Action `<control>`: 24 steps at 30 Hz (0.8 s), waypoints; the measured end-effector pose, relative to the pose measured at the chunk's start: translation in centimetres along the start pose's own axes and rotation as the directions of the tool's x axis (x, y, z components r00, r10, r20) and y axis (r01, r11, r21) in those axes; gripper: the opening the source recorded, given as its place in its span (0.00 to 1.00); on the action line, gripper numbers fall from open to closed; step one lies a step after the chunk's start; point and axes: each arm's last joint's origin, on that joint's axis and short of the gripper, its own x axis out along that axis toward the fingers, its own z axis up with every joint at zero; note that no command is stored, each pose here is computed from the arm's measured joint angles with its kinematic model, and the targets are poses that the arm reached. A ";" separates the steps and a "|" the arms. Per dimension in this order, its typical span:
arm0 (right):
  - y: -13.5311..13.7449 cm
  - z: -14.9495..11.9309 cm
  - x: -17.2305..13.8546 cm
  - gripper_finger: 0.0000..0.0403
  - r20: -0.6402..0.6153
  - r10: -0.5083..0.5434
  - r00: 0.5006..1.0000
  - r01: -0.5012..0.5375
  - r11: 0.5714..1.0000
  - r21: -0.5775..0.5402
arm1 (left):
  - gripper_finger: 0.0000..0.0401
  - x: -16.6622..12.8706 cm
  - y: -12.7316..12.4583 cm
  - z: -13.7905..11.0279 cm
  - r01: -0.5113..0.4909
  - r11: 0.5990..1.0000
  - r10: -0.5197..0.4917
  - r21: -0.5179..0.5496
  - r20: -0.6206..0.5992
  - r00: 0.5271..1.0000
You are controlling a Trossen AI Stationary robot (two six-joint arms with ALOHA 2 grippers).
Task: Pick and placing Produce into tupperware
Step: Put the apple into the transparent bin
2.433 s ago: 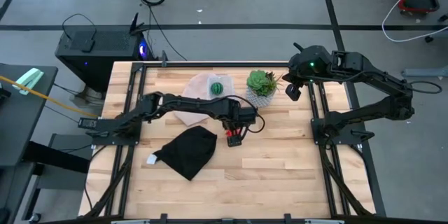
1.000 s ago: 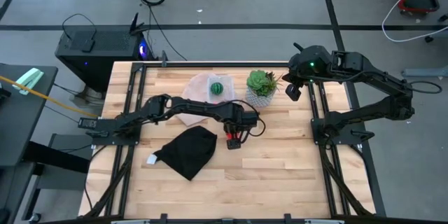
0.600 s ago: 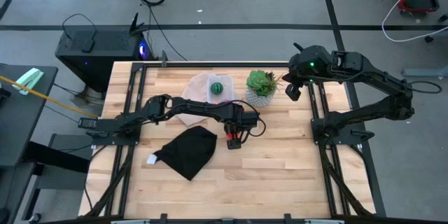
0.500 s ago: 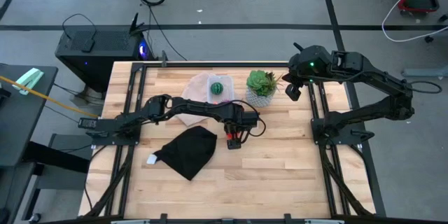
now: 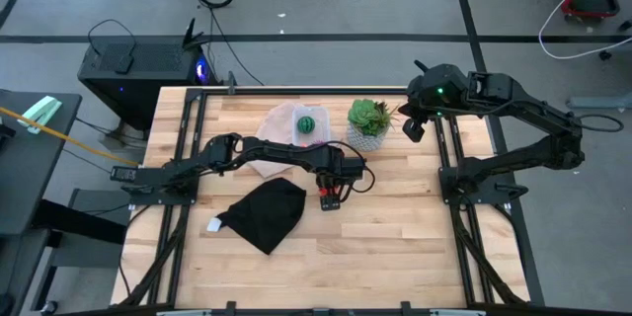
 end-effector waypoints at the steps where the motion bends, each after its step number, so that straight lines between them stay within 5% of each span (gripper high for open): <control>1: 0.0 0.0 0.0 0.04 0.000 0.000 1.000 0.000 1.000 0.000 | 0.81 0.0 0.0 0.0 -0.002 1.000 0.002 0.001 0.000 1.000; 11: -0.3 -0.7 -0.2 0.04 -0.061 -0.023 0.998 0.024 1.000 0.018 | 0.70 -1.8 -0.1 0.1 -0.015 1.000 0.014 -0.004 -0.036 0.999; 19: -0.9 -1.8 -1.7 0.04 -0.060 -0.036 0.998 0.038 0.999 0.029 | 0.73 -8.6 -0.1 2.4 -0.028 1.000 0.028 0.002 0.116 0.993; 24: -1.2 -2.8 -3.5 0.04 0.002 -0.027 1.000 0.027 0.997 0.065 | 0.72 -13.0 2.4 1.5 -0.059 0.997 0.069 -0.057 0.182 0.981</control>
